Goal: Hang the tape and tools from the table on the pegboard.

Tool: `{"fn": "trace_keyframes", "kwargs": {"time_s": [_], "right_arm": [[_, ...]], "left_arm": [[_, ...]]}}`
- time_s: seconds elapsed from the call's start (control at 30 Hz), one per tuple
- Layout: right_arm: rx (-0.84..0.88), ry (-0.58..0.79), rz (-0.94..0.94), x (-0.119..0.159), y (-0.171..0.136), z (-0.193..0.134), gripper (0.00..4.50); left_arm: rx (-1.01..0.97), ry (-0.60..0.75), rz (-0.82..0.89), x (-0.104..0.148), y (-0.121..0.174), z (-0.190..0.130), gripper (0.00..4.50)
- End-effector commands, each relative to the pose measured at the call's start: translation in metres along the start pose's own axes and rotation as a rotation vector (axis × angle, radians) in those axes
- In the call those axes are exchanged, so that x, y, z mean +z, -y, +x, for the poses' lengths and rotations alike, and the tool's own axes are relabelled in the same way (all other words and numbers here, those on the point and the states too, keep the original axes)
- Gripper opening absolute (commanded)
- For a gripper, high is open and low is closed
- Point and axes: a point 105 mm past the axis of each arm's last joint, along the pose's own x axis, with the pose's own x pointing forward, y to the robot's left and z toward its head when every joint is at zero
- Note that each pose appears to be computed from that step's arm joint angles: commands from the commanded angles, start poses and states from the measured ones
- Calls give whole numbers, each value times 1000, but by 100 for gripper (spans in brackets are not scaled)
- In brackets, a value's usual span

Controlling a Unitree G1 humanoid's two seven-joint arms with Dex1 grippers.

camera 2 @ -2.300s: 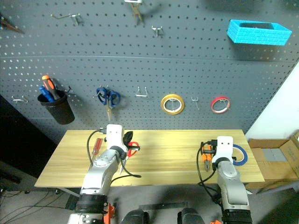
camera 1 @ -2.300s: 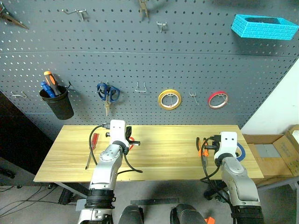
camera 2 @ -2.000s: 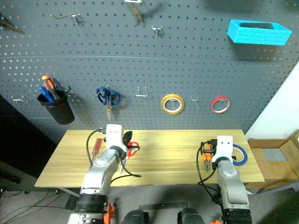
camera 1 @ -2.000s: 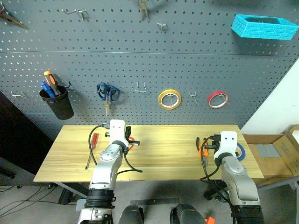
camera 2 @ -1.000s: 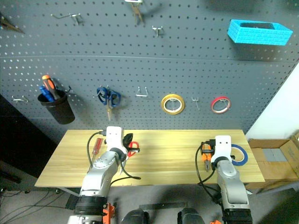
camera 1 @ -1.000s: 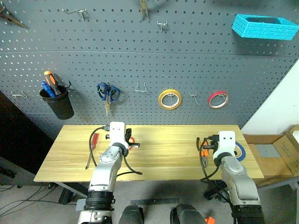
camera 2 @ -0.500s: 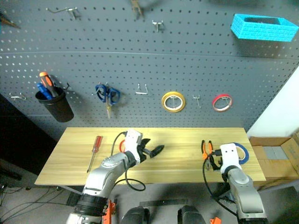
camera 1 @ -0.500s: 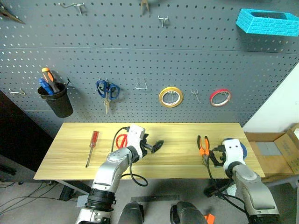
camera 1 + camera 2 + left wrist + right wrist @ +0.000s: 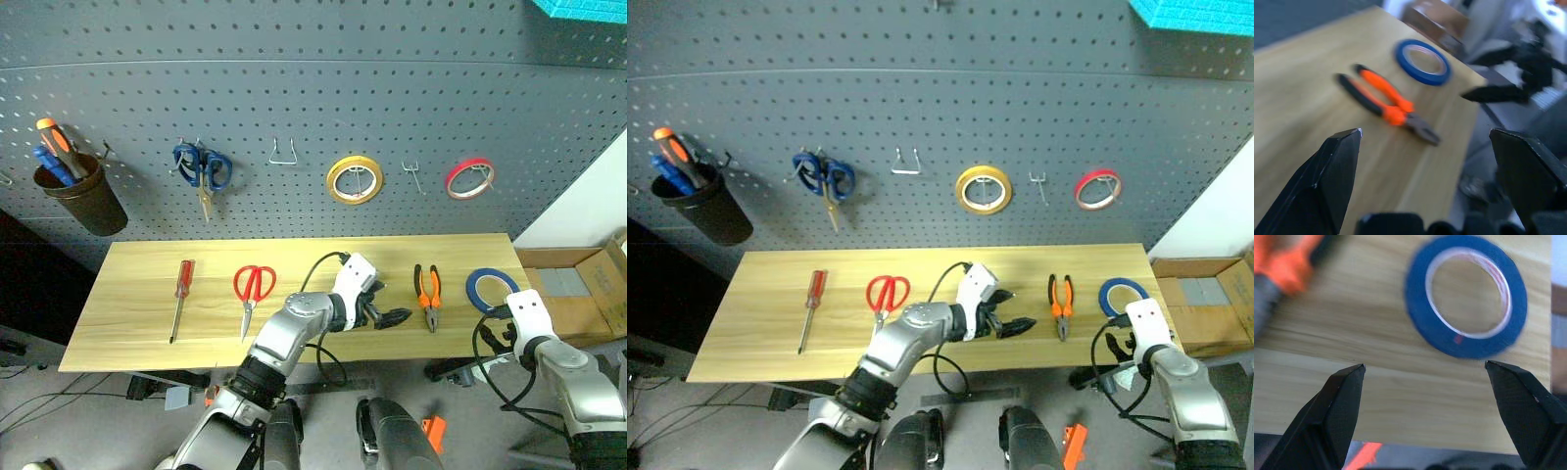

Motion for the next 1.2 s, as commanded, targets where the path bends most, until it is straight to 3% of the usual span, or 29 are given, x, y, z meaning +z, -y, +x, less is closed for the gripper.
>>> {"fn": "trace_keyframes", "kwargs": {"time_s": [0.03,0.27,0.7,1.13,1.2], "right_arm": [[-32,13,-4,6,20,2,405],[-7,53,-54,28,29,7,405],[91,149,-31,57,23,22,405],[199,119,258,53,35,44,405],[208,113,329,53,36,45,369]], "left_arm": [[-67,5,77,1,17,18,446],[-147,25,104,5,43,37,446],[-118,35,100,5,37,34,446],[-106,44,82,6,38,31,446],[-103,47,81,8,37,31,450]]}}
